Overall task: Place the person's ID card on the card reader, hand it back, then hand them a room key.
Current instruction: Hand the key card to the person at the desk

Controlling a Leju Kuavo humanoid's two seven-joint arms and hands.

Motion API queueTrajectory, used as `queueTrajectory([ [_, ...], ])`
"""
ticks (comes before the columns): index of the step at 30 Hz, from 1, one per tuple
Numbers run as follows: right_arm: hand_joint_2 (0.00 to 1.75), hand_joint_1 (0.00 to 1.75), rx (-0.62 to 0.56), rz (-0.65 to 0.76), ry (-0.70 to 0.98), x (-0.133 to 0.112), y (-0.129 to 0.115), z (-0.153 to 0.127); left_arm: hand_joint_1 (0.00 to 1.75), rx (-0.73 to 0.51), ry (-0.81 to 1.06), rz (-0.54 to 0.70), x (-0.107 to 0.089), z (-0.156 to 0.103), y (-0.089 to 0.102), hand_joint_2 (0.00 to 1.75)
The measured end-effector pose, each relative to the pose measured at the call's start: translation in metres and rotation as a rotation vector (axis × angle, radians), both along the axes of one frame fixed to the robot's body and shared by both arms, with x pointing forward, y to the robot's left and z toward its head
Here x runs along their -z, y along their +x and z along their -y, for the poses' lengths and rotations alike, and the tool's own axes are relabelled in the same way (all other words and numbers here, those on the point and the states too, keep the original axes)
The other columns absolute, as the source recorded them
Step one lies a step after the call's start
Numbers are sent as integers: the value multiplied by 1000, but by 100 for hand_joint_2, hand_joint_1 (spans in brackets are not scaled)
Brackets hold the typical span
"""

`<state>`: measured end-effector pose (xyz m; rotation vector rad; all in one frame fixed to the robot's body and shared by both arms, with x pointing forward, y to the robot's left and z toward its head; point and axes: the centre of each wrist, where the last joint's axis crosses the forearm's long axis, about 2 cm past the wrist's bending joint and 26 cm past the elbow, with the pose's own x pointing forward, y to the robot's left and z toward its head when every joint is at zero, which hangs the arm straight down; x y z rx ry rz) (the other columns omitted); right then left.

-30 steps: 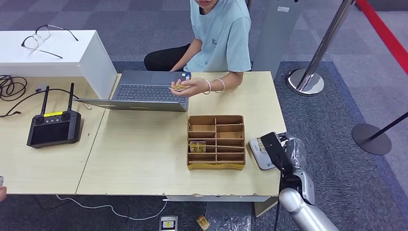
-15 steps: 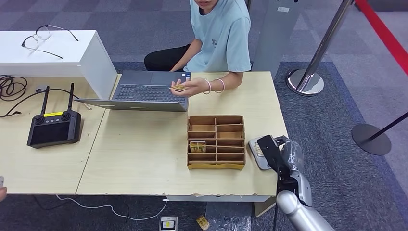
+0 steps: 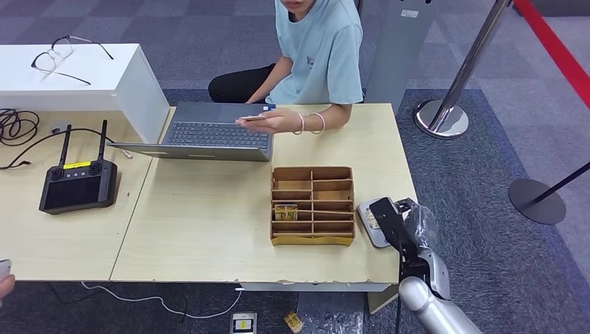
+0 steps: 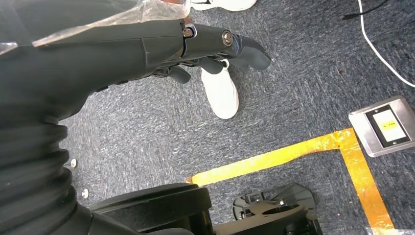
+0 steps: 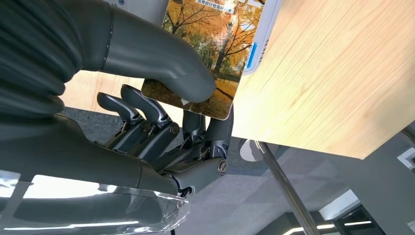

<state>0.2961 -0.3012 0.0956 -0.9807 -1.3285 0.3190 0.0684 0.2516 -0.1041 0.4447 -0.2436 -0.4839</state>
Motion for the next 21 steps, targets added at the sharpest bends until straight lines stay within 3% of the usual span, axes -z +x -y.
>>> queueTrajectory([
  [21,175,175,23,-22,-166,6,-2,7,0,12,1,5,0,1,0,175],
])
